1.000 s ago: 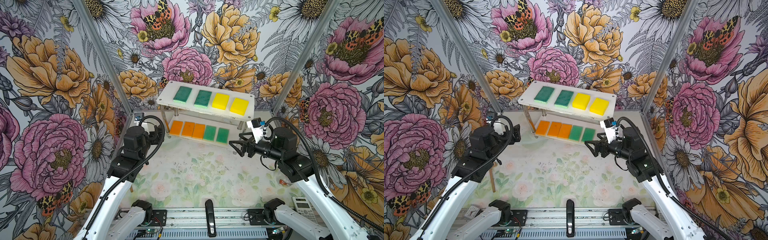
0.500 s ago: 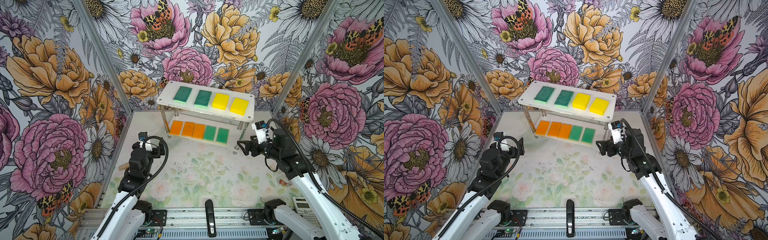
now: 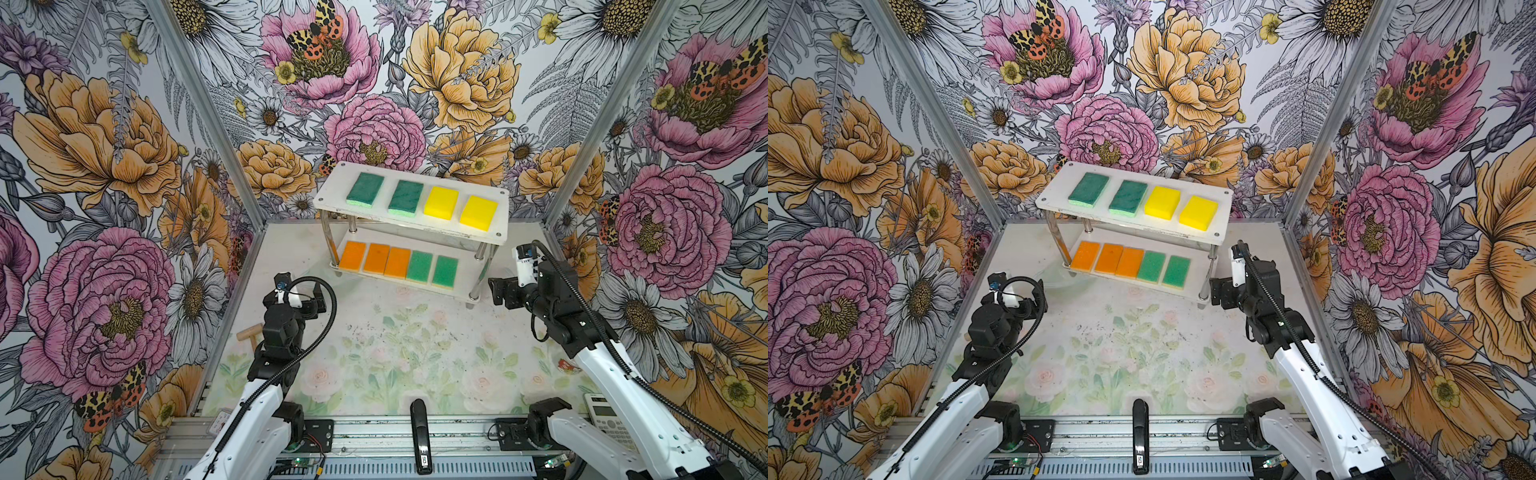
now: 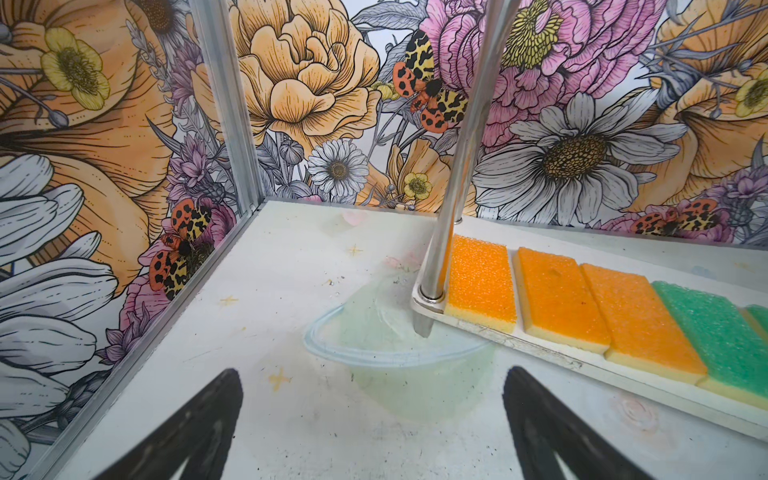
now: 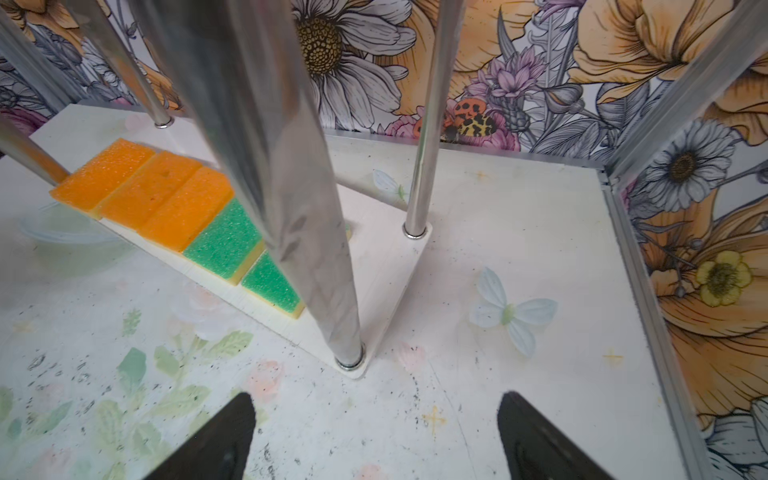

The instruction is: Place and organize the cleaning sponges onto the shelf

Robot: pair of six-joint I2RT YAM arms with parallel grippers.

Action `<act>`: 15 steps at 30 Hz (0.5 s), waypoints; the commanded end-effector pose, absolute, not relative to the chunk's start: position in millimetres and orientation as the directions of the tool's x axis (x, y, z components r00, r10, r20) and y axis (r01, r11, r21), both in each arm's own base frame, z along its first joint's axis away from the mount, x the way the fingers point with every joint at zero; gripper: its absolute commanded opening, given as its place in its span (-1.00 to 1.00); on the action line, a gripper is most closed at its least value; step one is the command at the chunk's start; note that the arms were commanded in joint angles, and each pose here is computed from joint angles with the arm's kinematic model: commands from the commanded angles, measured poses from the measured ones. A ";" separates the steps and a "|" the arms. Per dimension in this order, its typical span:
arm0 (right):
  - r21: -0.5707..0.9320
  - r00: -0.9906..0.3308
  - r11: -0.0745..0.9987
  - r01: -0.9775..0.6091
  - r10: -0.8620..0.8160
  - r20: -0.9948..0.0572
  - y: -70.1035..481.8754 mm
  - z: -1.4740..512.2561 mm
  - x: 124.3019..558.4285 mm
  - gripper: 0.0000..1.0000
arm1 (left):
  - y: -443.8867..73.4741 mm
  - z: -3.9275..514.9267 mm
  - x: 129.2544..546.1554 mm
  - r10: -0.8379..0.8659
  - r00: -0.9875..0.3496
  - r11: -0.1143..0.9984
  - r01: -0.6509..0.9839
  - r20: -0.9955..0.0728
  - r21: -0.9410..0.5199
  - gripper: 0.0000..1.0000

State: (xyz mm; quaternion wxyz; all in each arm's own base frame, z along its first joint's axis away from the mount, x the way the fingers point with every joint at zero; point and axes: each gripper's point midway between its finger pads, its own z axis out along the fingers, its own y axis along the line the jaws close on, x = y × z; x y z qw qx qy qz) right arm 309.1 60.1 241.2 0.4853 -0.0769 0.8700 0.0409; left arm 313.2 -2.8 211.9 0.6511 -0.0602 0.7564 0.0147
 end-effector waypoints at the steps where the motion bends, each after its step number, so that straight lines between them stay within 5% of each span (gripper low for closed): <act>1: -0.056 -0.433 0.995 -0.084 -0.087 -0.897 42.2 248.9 322.1 0.88 | 0.1 219.2 315.2 -0.086 -0.082 0.991 -0.107 -0.993 -0.077 0.98; 15: 0.037 -0.378 0.995 0.089 0.068 -0.923 -20.1 204.9 342.4 0.91 | 1.5 206.0 327.3 -0.086 -0.096 0.994 -0.075 -0.992 -0.079 0.98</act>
